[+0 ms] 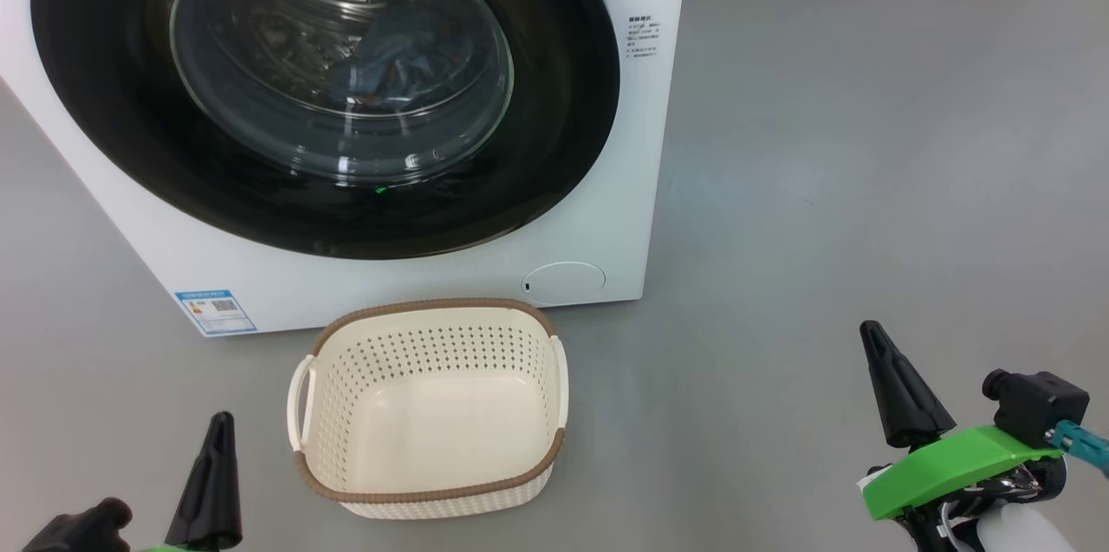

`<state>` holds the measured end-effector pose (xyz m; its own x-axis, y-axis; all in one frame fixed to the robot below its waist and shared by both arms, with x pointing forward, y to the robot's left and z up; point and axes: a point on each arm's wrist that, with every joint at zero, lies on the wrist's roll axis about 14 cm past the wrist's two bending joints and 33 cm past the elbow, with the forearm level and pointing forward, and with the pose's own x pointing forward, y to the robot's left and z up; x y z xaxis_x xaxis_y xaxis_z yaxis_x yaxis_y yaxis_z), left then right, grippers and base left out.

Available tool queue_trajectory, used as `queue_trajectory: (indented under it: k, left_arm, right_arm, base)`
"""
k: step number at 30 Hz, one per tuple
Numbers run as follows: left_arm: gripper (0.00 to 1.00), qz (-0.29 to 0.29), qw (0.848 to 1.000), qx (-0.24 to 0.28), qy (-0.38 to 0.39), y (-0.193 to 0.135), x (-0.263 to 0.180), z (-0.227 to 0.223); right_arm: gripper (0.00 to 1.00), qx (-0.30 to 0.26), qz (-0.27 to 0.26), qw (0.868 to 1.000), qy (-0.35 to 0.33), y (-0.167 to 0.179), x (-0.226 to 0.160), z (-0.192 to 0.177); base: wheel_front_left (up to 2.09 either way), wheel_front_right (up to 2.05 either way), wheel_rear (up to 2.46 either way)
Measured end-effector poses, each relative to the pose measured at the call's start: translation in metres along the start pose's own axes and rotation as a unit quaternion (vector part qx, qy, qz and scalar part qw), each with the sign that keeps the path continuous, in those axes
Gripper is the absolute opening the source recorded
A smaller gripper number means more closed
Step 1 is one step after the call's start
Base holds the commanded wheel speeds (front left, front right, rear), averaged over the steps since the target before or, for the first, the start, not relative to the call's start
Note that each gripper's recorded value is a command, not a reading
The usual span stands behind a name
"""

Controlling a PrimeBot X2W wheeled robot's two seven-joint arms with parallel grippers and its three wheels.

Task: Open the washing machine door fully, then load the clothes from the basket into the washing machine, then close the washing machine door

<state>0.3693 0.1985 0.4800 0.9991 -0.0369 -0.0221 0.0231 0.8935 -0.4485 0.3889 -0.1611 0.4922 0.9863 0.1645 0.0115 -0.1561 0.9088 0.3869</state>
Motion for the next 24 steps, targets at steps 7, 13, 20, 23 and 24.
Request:
queue_trajectory:
  k: [7, 13, 20, 23, 24]
  left_arm:
    - [0.00, 0.009, 0.999, -0.035, 0.003, 0.001, 0.000, -0.001]
    - [0.00, 0.015, 0.998, -0.063, 0.006, 0.002, 0.000, -0.002]
    - [0.00, 0.023, 0.995, -0.101, 0.008, 0.004, 0.001, -0.002]
    - [0.00, 0.026, 0.993, -0.115, 0.008, 0.004, 0.001, -0.003]
    - [0.00, 0.027, 0.993, -0.118, 0.009, 0.004, 0.001, -0.003]
  right_arm:
    - [0.00, 0.034, -0.013, 0.999, -0.001, -0.005, 0.000, 0.002]
    - [0.00, 0.065, -0.022, 0.998, -0.003, -0.007, 0.000, 0.003]
    - [0.00, 0.107, -0.035, 0.994, -0.005, -0.012, 0.000, 0.004]
    - [0.00, 0.126, -0.038, 0.991, -0.005, -0.012, 0.000, 0.005]
    - [0.00, 0.129, -0.039, 0.991, -0.006, -0.013, 0.000, 0.005]
  base:
    - [0.00, 0.00, 0.00]
    - [0.00, 0.00, 0.00]
    - [0.00, 0.00, 0.00]
    - [0.00, 0.00, 0.00]
    - [0.00, 0.00, 0.00]
